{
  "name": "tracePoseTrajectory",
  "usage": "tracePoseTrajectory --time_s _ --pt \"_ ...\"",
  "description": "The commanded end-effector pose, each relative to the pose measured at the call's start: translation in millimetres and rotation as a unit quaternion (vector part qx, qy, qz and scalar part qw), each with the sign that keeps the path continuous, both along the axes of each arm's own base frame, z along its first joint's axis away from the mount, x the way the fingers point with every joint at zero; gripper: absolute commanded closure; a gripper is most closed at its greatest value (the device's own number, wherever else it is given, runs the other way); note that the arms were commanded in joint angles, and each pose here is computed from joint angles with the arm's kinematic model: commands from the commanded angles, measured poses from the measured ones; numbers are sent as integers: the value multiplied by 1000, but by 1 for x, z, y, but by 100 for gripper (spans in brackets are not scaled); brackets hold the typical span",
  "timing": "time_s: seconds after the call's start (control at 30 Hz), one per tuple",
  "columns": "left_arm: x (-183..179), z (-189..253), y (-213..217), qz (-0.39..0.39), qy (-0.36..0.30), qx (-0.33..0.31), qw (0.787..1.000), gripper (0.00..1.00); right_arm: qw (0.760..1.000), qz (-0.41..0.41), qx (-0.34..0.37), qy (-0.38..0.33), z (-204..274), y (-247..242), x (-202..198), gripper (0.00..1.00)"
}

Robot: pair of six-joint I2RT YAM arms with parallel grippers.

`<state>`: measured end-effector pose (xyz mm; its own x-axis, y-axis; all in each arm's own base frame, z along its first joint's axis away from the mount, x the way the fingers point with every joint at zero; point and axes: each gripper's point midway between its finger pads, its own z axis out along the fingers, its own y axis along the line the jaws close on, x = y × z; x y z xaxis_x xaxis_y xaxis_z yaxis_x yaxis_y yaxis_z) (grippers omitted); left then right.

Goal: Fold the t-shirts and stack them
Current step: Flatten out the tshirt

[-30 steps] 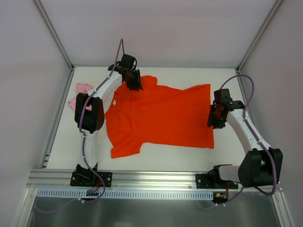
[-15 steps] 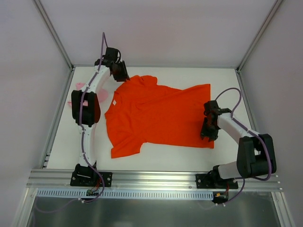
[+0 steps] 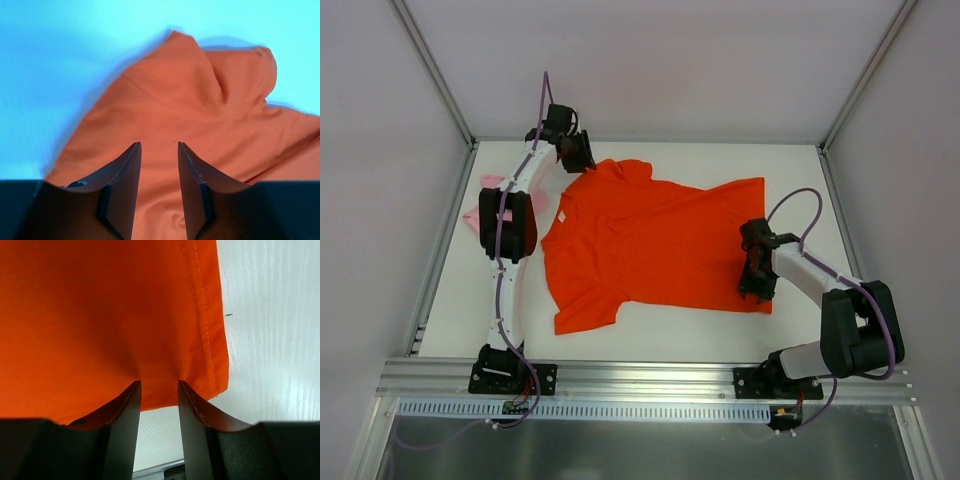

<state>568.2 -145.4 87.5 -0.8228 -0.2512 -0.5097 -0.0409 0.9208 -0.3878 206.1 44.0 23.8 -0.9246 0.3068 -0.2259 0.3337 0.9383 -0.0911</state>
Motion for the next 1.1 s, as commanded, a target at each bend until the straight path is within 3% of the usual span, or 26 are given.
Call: tracePoseTrajectory --time_s 0.0,0.3,0.87,0.9,1.03,1.07 --pt "29 24 11 -20 -76 30 996 64 1000 -14 -14 -14 3 -5 -1 61" --pt "44 9 21 -45 -106 76 990 61 1000 -7 -20 -13 5 -4 -7 60" --pt "43 -39 22 -44 -62 87 993 54 1000 6 -14 -27 14 0 -10 58" --pt "43 -38 22 -43 -61 86 993 55 1000 8 -13 -27 14 1 -11 58" --pt "46 -37 24 -35 -64 88 993 83 1000 16 -10 -20 11 7 -14 57" --pt "46 -37 24 -32 -63 89 994 99 1000 14 -11 -18 10 7 -15 57"
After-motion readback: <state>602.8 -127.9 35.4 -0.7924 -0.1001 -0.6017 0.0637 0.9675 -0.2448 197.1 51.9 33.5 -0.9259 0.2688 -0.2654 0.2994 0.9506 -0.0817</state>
